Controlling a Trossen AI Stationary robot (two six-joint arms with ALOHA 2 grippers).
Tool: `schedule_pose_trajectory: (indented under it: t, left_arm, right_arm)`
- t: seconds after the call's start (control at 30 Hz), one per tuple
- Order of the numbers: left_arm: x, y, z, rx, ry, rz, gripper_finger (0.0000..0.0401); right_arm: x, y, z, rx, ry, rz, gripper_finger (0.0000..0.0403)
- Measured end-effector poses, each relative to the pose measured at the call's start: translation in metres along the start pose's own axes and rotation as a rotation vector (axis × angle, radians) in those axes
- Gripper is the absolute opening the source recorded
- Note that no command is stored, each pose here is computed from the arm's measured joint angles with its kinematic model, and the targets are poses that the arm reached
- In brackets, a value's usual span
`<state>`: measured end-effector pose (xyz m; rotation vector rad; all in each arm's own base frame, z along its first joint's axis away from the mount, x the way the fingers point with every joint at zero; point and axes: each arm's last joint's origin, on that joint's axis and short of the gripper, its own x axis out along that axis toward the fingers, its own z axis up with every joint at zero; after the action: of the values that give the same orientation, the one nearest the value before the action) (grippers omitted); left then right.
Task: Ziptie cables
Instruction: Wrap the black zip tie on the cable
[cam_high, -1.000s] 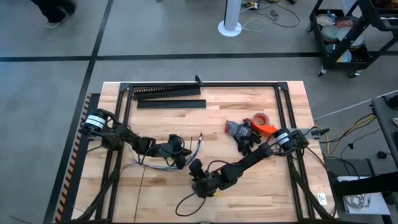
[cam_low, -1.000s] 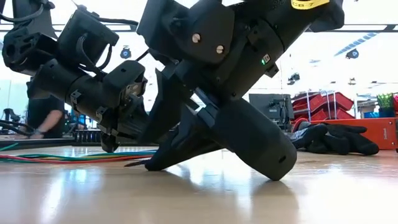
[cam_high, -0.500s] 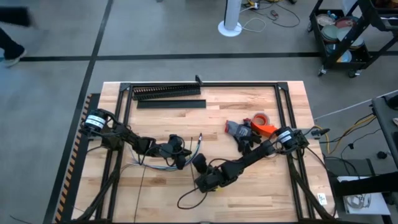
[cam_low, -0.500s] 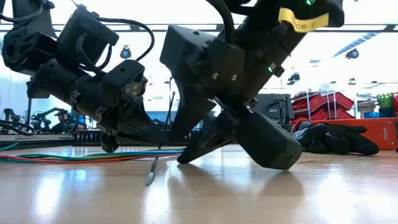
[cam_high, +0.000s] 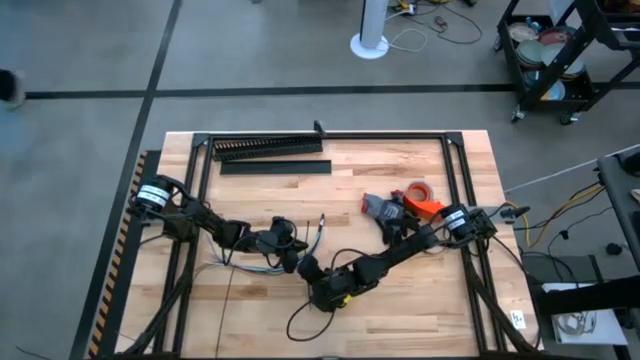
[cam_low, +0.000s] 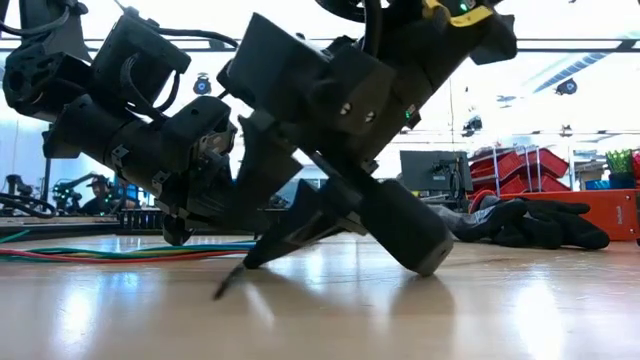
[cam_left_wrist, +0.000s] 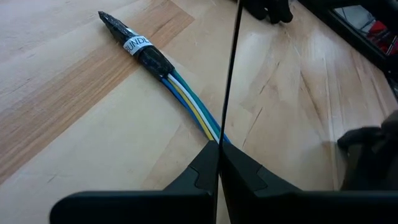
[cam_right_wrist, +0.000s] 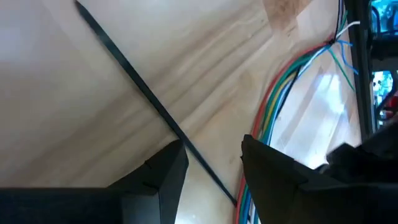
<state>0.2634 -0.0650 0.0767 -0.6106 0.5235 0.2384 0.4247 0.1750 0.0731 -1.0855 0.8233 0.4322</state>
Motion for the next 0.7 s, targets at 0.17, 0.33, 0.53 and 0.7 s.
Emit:
schedule_pose_trajectory:
  t: [0.17, 0.33, 0.53, 0.7]
  left_arm:
    - [0.0, 0.0, 0.0, -0.006, 0.001, 0.001, 0.0]
    - [0.0, 0.0, 0.0, -0.005, 0.001, 0.001, 0.0]
    - [0.0, 0.0, 0.0, -0.005, 0.002, 0.001, 0.0]
    - [0.0, 0.0, 0.0, -0.006, 0.002, 0.001, 0.0]
  right_arm:
    - [-0.004, 0.003, 0.006, -0.009, -0.018, 0.004, 0.0143]
    - [-0.011, 0.013, 0.018, -0.033, -0.054, 0.025, 0.0135]
    - [-0.016, 0.022, 0.031, 0.142, -0.178, 0.104, 0.0141]
    - [-0.012, 0.025, 0.035, 0.16, -0.205, 0.081, 0.0147]
